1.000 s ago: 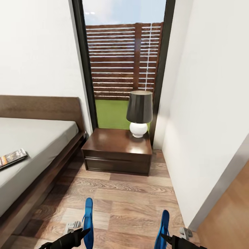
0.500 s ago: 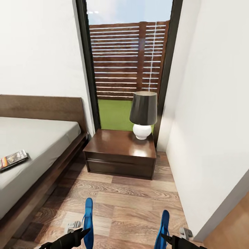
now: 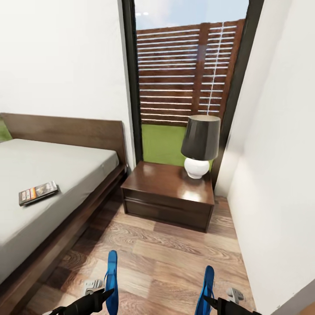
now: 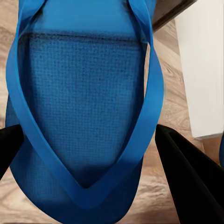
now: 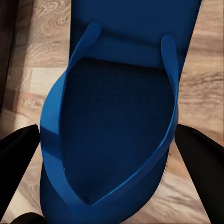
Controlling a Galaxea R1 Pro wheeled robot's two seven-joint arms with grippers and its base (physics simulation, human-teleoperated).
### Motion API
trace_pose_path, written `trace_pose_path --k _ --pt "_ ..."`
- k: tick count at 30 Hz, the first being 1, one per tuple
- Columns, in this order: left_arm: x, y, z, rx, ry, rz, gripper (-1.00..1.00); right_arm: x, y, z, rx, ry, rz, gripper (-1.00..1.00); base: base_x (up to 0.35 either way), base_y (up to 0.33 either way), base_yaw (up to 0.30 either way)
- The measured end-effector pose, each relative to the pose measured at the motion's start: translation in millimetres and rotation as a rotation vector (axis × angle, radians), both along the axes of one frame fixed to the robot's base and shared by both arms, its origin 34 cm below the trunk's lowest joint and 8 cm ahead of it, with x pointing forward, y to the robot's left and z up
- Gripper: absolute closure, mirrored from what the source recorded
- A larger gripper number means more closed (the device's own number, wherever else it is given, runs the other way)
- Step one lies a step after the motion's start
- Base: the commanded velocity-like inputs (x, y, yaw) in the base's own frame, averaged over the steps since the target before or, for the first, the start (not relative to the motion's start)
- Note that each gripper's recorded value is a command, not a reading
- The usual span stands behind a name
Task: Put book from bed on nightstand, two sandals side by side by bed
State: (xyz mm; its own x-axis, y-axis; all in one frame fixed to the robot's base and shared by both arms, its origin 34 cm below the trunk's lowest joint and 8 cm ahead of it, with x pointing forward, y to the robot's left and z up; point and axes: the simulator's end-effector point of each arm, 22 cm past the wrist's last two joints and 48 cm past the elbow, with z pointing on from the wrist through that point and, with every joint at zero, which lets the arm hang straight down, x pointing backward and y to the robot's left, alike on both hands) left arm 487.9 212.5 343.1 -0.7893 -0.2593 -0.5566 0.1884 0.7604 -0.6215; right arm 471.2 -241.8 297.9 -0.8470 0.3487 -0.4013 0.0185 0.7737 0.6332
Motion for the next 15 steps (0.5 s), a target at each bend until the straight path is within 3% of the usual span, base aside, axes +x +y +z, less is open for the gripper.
trace_pose_path --k 15 --pt "-1.8 0.0 -3.2 0.0 0.008 0.0 1.0 -2.3 0.0 -3.1 0.0 0.009 0.0 1.0 0.003 -0.004 0.272"
